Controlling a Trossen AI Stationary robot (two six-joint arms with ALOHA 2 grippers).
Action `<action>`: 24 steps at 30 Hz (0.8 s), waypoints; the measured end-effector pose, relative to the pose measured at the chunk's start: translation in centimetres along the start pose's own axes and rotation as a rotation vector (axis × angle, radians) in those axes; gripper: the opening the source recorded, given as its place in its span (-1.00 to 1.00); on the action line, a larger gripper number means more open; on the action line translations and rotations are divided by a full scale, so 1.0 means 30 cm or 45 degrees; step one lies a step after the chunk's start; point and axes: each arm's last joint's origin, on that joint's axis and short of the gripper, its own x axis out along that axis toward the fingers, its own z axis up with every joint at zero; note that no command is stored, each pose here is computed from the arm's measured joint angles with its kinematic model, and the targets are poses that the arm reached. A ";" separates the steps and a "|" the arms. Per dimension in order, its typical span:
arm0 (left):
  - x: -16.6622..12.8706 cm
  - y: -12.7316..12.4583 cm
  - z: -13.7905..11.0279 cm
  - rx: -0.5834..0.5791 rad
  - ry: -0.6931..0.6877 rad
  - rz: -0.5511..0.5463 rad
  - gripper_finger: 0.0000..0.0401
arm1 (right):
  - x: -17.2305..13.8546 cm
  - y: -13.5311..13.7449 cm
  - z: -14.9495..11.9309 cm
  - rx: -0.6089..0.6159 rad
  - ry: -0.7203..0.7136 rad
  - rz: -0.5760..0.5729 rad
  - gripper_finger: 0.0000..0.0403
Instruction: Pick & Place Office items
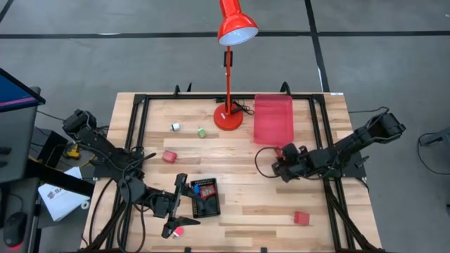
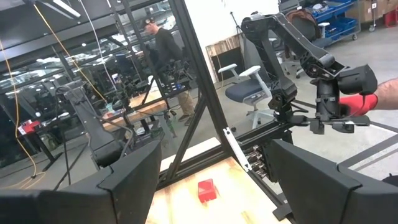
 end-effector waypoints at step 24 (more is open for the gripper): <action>-0.034 -0.017 -0.018 0.134 0.245 0.400 0.48 | -0.319 0.417 -0.002 -0.202 -0.293 0.962 -0.73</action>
